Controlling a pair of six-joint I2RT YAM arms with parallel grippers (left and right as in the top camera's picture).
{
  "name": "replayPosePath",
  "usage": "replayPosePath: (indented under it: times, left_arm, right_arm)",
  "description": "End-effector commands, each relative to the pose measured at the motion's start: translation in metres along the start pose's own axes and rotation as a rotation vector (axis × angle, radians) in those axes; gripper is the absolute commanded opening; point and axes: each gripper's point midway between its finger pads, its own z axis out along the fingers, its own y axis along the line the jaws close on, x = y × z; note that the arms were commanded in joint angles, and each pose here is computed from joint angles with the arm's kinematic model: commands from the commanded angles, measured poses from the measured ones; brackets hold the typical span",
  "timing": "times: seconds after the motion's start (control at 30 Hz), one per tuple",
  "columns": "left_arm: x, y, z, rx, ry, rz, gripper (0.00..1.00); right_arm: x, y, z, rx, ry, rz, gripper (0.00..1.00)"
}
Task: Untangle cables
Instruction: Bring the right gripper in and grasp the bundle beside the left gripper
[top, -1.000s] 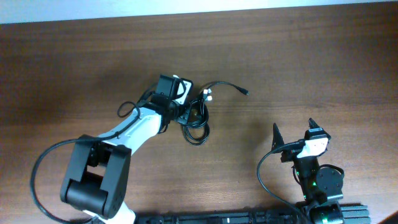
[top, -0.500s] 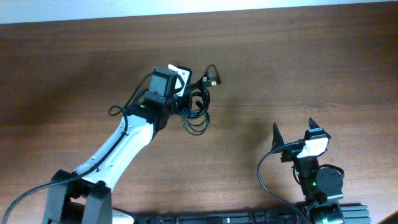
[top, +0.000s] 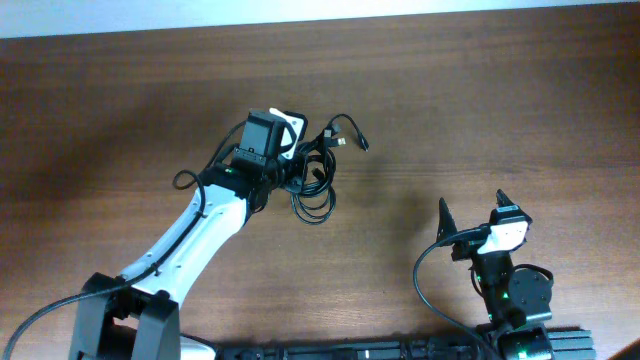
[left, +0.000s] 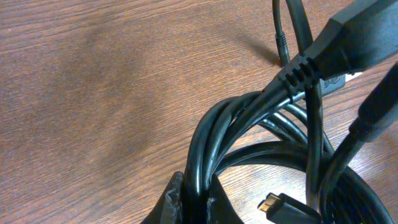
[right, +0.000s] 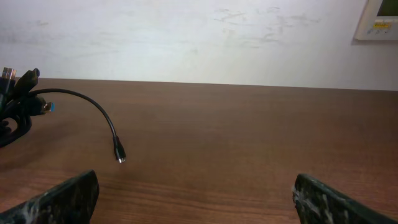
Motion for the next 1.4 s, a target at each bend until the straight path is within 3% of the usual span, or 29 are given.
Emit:
replayPosePath:
  times: [0.0, 0.53, 0.6, 0.7, 0.77, 0.87, 0.97, 1.23, 1.37]
  left_arm:
    - [-0.011, -0.005, -0.006, 0.014, -0.033, -0.005, 0.0]
    - [-0.008, -0.01, -0.006, 0.041, -0.019, -0.019, 0.0]
    - [-0.008, -0.016, -0.006, 0.078, -0.015, -0.065, 0.0]
    - [-0.006, -0.016, -0.006, 0.078, -0.002, -0.272, 0.0]
    - [-0.006, -0.016, -0.006, 0.077, 0.002, -0.277, 0.0]
    - [0.003, -0.016, -0.006, 0.075, 0.042, -0.346, 0.0]
    - [0.004, -0.017, -0.006, 0.077, 0.049, -0.432, 0.0]
    - [0.001, -0.027, -0.007, 0.134, 0.051, -0.47, 0.0]
    - [-0.015, -0.043, -0.01, 0.238, 0.013, -0.452, 0.0]
  right_arm:
    - [0.002, 0.0, 0.0, 0.003, 0.004, -0.007, 0.99]
    - [0.002, 0.0, 0.0, 0.002, 0.004, -0.007, 0.99]
    - [0.002, 0.004, 0.0, -0.022, 0.003, -0.007, 0.98]
    - [-0.011, 0.035, -0.004, -0.203, -0.051, -0.003, 0.98]
    - [-0.018, 0.043, -0.006, -0.252, -0.072, 0.036, 0.99]
    - [-0.007, 0.04, -0.005, -0.234, -0.006, 0.191, 0.98]
    - [-0.006, 0.036, -0.007, -0.199, 0.086, 0.217, 0.98]
    - [-0.026, 0.032, 0.011, -0.116, 0.536, 0.242, 0.98]
    - [-0.044, 0.065, 0.033, -0.315, 0.527, 0.292, 0.98]
